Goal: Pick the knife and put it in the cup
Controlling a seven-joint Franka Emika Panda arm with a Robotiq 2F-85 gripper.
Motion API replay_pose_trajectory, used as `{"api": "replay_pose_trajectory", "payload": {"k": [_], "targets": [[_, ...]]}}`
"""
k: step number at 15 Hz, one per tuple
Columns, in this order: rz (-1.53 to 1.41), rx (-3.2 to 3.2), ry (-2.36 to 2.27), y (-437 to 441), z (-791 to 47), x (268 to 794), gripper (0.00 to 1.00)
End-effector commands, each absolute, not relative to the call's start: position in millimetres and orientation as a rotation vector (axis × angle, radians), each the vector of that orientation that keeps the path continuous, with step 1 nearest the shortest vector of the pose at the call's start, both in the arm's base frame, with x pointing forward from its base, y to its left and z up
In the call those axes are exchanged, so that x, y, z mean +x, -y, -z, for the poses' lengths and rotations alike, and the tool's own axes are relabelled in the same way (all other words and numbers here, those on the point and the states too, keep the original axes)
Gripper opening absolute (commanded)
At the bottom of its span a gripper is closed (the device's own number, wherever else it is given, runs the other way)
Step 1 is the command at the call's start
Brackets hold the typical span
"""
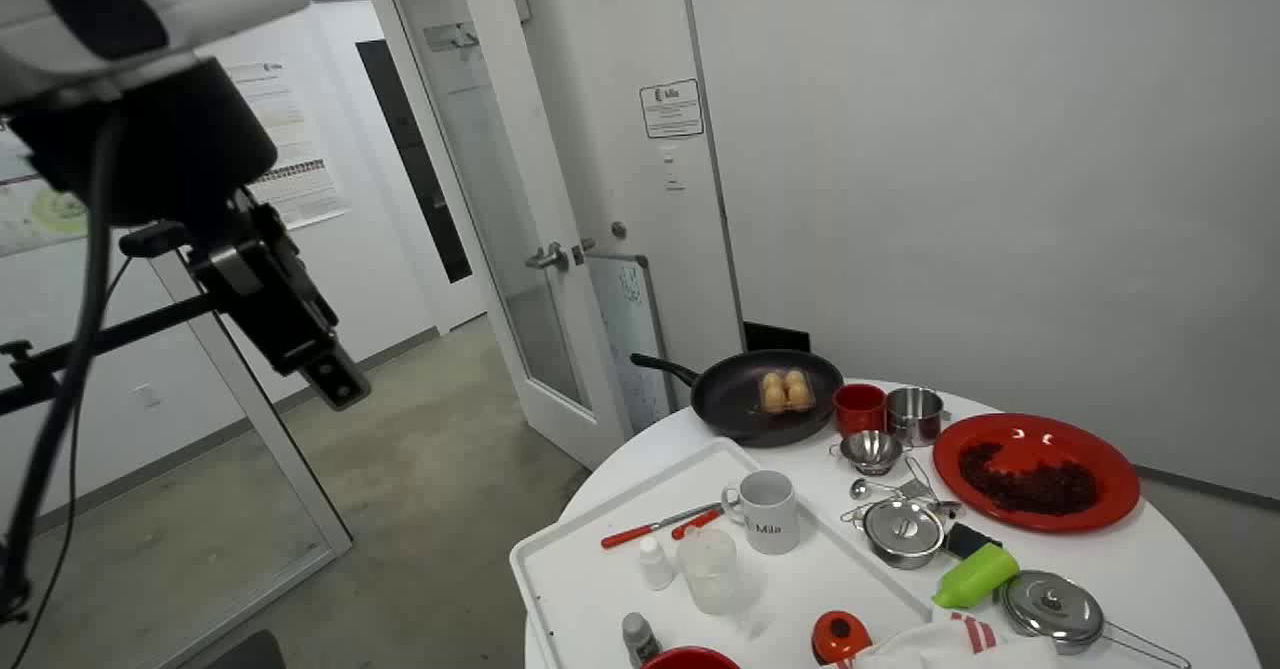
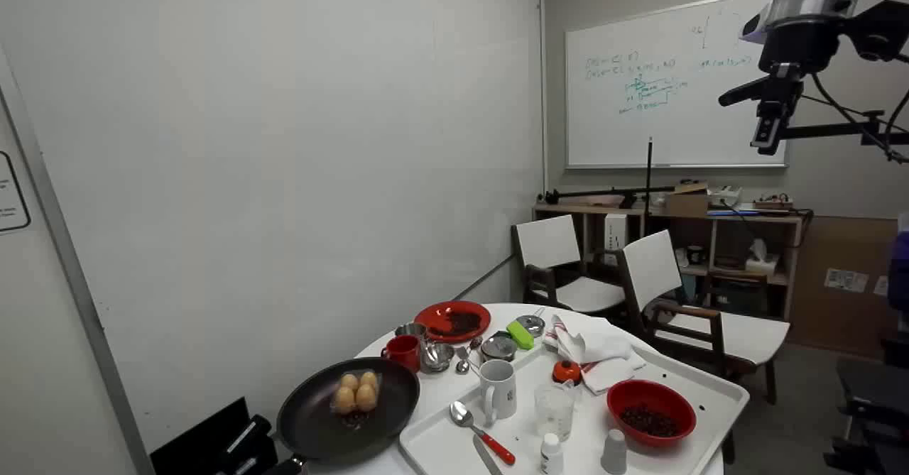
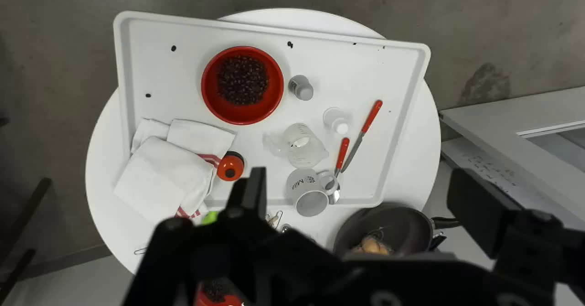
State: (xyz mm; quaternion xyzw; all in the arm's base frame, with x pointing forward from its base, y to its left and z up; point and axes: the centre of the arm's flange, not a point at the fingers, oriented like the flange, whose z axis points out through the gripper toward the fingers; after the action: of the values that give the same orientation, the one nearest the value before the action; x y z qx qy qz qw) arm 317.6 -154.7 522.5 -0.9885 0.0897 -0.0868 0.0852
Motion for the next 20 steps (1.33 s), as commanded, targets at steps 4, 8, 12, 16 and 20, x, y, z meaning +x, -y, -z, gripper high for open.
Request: {"api": "replay_pose_trajectory", "payload": {"k": [4, 8, 12, 16, 20], "targets": [[0.259, -2.948, -0.267, 154.7, -522.5, 317.6, 1.0], [0.259, -2.948, -0.268, 154.7, -522.5, 317.6, 1.0], [0.258, -2.949, -0.233, 143.9, -521.9, 322.4, 1.0], [0.287, -2.922, -0.224, 104.9, -519.8, 334.8, 1.0], [0.354, -2.897, -0.231, 58.1, -507.1, 351.2, 1.0]]}}
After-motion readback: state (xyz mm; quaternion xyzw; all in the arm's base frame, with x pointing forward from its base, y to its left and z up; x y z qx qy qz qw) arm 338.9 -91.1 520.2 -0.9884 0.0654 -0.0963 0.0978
